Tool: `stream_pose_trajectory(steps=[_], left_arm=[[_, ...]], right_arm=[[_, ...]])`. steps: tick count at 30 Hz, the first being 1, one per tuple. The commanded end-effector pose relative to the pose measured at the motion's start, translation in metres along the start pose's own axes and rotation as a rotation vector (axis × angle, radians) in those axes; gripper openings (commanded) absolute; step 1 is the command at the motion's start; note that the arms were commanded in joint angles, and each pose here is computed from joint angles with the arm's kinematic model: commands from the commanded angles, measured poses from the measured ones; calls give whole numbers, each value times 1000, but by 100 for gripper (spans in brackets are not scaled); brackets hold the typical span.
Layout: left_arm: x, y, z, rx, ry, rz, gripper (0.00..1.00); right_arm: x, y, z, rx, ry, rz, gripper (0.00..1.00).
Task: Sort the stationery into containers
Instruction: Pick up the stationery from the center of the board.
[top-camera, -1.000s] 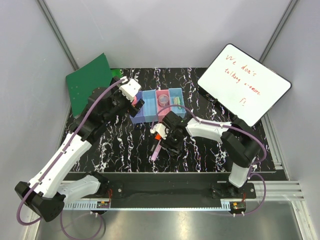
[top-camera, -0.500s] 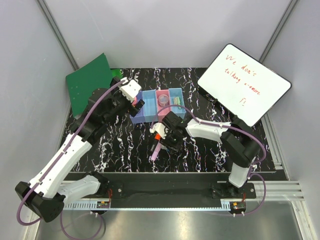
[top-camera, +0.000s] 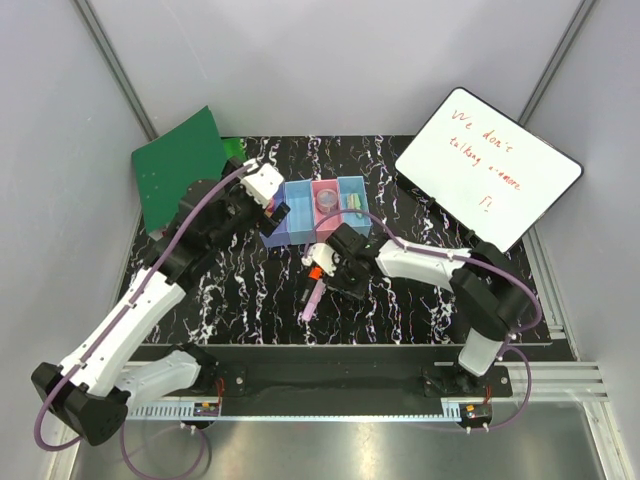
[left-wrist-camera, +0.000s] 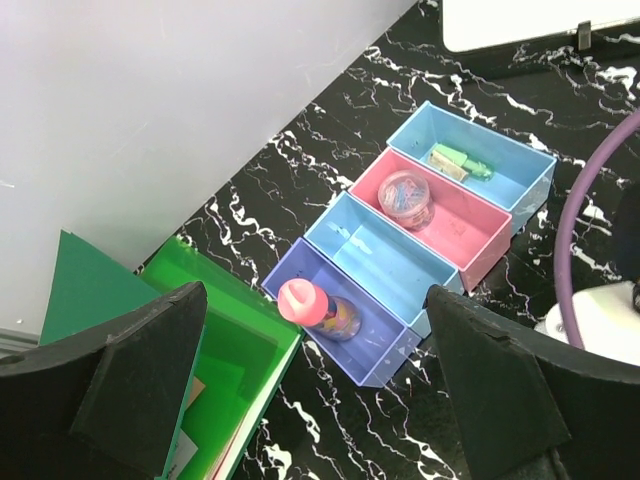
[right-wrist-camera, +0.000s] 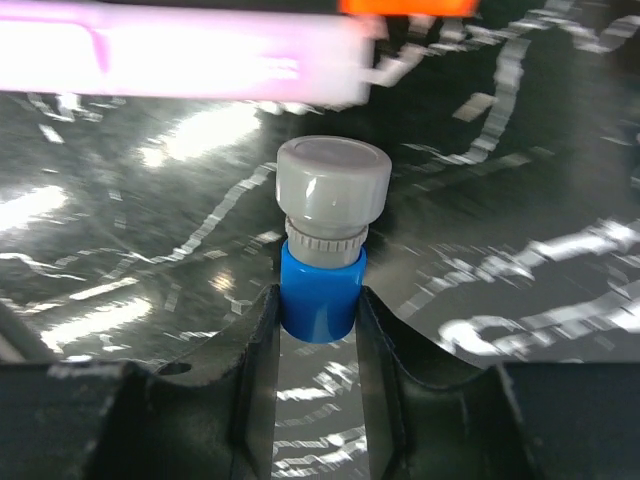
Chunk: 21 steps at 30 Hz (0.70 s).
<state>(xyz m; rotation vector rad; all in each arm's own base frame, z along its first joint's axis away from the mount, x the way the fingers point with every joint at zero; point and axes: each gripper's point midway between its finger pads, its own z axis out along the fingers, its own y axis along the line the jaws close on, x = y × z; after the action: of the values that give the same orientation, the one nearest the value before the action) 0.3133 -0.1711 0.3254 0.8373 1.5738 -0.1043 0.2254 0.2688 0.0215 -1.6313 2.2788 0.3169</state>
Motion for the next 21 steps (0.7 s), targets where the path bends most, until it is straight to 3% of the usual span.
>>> stream_pose_trajectory(steps=[1,13,21], left_arm=[[8,-3,-2,-3,-18,29,99],[32,-52,3,193,-6,-103,99],[48,-74,40,296,84,-191,99]], right_arm=[[-24,-26,-40,173,-90,-53,1],[-32,-53,-107,422,-228,-63,0],[-45,-72,-160,587,-326,-90,0]])
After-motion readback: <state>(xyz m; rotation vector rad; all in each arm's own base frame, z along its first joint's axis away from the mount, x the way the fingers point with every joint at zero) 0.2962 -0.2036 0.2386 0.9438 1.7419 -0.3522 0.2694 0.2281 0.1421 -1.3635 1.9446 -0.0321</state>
